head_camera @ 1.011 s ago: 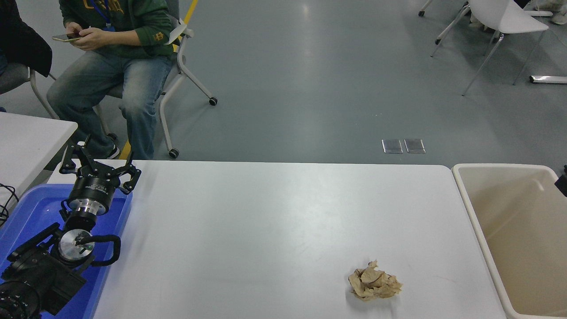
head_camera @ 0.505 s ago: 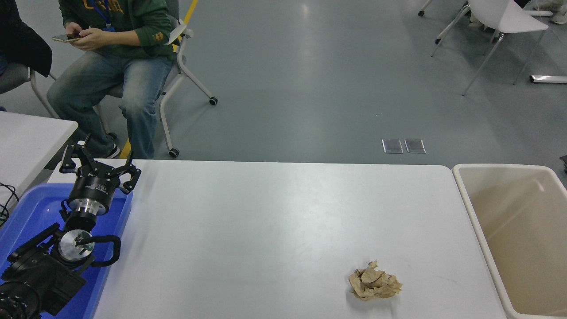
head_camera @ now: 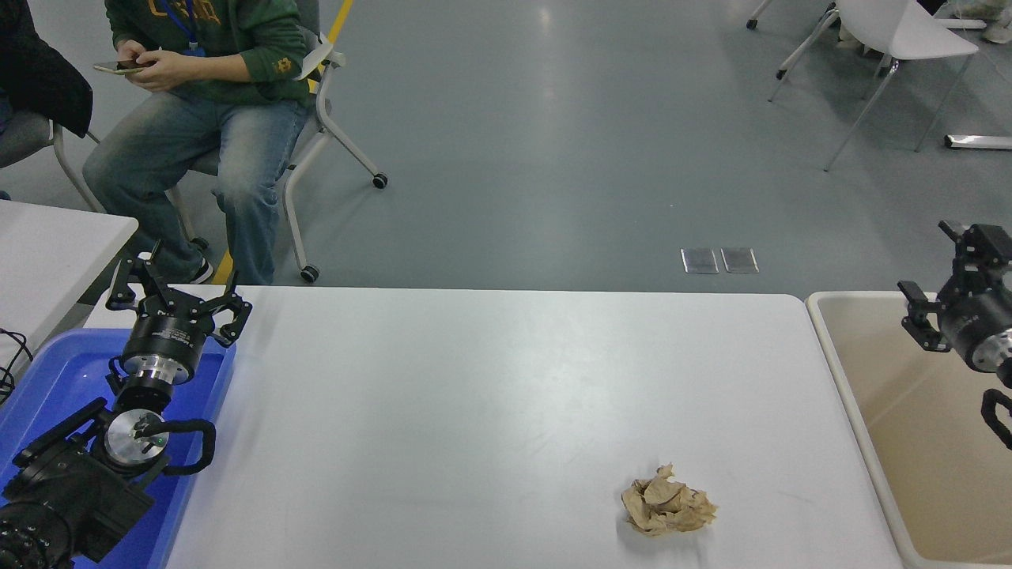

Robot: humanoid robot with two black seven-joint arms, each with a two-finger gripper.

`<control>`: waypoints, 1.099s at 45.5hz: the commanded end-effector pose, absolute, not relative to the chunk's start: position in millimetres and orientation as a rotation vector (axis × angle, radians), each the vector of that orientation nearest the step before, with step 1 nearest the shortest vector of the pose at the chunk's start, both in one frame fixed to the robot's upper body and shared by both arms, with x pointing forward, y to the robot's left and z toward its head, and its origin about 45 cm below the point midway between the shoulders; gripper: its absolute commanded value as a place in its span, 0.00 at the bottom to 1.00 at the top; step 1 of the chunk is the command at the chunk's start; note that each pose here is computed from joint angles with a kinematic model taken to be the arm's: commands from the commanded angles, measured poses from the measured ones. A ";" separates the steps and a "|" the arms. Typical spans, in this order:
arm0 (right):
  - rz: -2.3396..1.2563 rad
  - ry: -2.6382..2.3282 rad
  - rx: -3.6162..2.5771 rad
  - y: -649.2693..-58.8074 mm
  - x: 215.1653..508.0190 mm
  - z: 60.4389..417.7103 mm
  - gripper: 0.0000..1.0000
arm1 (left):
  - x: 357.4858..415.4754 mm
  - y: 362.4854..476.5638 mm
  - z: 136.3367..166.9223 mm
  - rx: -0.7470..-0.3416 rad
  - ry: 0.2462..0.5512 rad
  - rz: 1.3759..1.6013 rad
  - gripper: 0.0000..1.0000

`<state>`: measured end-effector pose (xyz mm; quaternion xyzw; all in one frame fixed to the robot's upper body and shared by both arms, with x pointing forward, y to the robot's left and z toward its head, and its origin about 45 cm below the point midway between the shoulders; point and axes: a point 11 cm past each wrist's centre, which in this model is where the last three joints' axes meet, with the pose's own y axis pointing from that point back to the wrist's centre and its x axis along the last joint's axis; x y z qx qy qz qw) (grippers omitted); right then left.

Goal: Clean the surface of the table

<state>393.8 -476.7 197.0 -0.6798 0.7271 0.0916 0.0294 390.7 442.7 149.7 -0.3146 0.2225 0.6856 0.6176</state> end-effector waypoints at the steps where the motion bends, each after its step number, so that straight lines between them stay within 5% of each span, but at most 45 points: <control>1: 0.475 2.000 -2.050 -426.5 399.7 174.8 1.00 | 390.9 442.8 150.1 -0.725 0.511 1.578 1.00; 25: 0.519 2.057 -1.890 -388.9 420.1 134.5 1.00 | 390.4 442.9 149.5 -0.724 0.512 1.579 1.00; 50: 0.457 2.095 -1.812 -403.4 413.1 133.1 1.00 | 390.4 442.9 149.5 -0.724 0.512 1.579 1.00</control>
